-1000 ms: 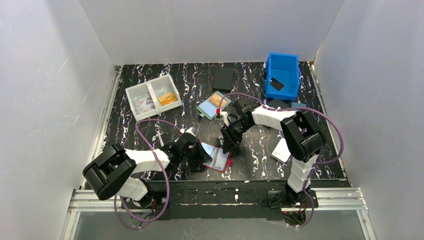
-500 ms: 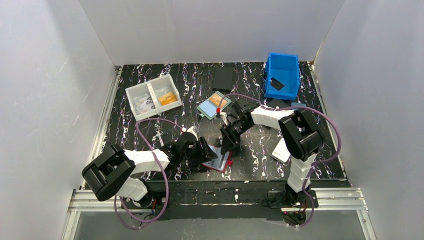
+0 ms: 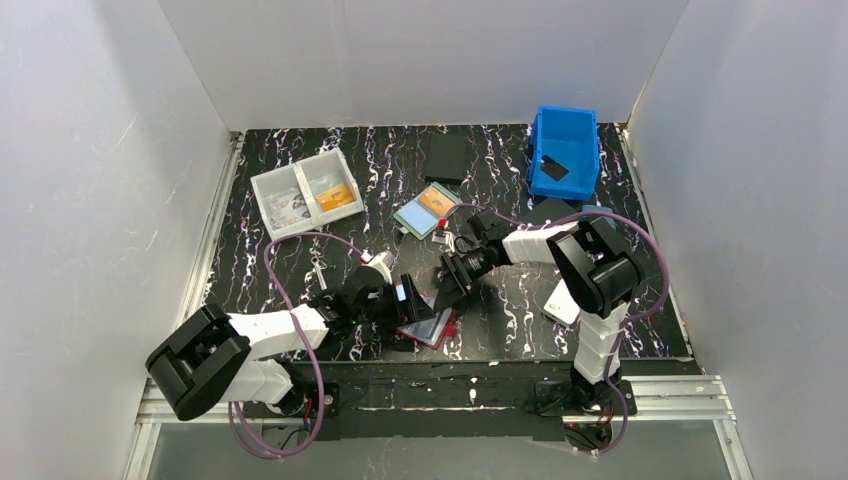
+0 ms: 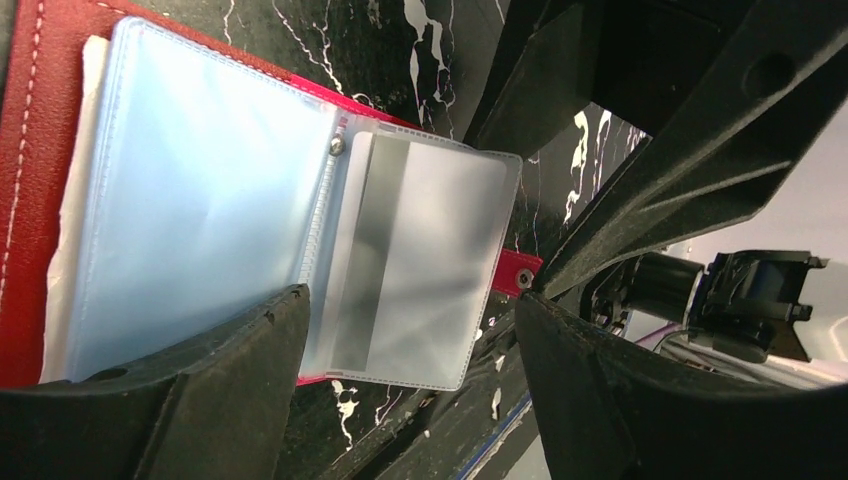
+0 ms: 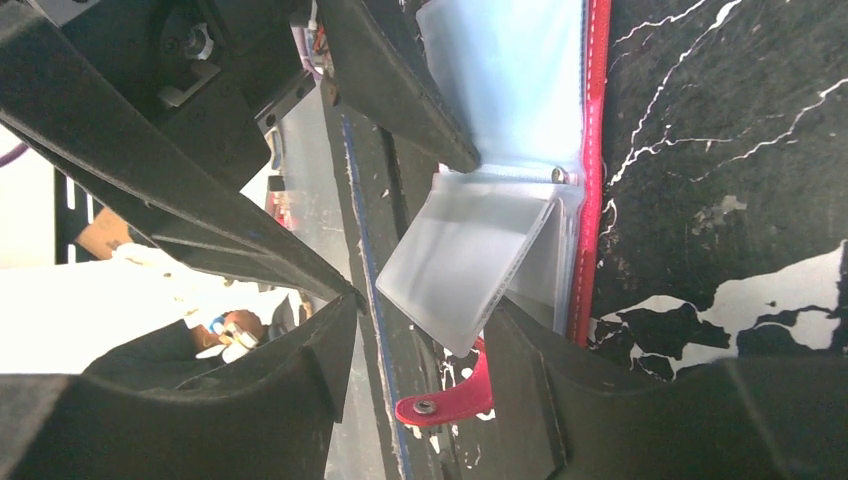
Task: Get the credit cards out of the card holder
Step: Remove the credit card from the card holder.
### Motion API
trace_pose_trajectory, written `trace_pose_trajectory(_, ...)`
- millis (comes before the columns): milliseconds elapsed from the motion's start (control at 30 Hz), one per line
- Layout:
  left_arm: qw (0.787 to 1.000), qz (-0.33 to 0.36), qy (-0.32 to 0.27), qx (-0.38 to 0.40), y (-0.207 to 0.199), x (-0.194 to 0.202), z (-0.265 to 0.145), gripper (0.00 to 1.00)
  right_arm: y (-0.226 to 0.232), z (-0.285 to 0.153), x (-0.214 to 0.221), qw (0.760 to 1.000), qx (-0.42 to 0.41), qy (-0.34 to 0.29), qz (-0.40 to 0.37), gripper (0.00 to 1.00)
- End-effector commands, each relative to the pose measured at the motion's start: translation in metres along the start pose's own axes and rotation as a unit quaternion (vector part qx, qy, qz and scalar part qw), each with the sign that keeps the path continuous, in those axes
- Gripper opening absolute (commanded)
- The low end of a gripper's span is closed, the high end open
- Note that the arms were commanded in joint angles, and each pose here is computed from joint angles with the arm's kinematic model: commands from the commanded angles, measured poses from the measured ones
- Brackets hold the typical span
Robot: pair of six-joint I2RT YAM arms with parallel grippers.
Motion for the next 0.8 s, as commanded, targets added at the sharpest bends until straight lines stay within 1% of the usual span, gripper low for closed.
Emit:
trace_pose_trajectory(0, 0.998, 0.033, 0.044, -0.004, 0.008, 0.013, -0.003, 0.76, 0.005, 0.005, -0.012, 0.999, -0.038, -0.019, -0.002, 0.59)
trace_pose_trajectory(333, 0.996, 0.043, 0.073, 0.000, 0.004, 0.013, 0.008, 0.76, 0.007, 0.003, -0.018, 0.997, -0.050, -0.038, 0.034, 0.59)
trace_pose_trajectory(400, 0.996, 0.042, 0.074, -0.003, 0.004, 0.013, 0.009, 0.74, 0.006, 0.003, -0.018, 0.997, -0.049, -0.038, 0.041, 0.59)
trace_pose_trajectory(433, 0.996, 0.042, 0.075, -0.007, 0.005, 0.013, 0.010, 0.72, 0.005, 0.003, -0.018, 0.997, -0.050, -0.037, 0.044, 0.59)
trace_pose_trajectory(500, 0.996, 0.039, 0.076, -0.013, 0.006, 0.012, 0.011, 0.62, 0.005, 0.003, -0.018, 0.997, -0.050, -0.037, 0.043, 0.59)
trace_pose_trajectory(667, 0.996, 0.026, 0.073, -0.036, 0.011, 0.013, 0.009, 0.33, 0.008, 0.002, -0.020, 0.998, -0.049, -0.037, 0.031, 0.58)
trace_pose_trajectory(767, 0.996, 0.018, 0.064, -0.057, 0.015, 0.012, 0.004, 0.23, 0.010, -0.001, -0.021, 0.999, -0.036, -0.031, 0.004, 0.59)
Point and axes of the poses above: each gripper's point midway between its finger pads, its own z axis out along the fingers, its own y axis along the line the jaws close on, x = y × z, the point moved 6 cm from there along -z, back along the fingers, and after that the axes turned 7 degrees about z, right-handed, at the moved point
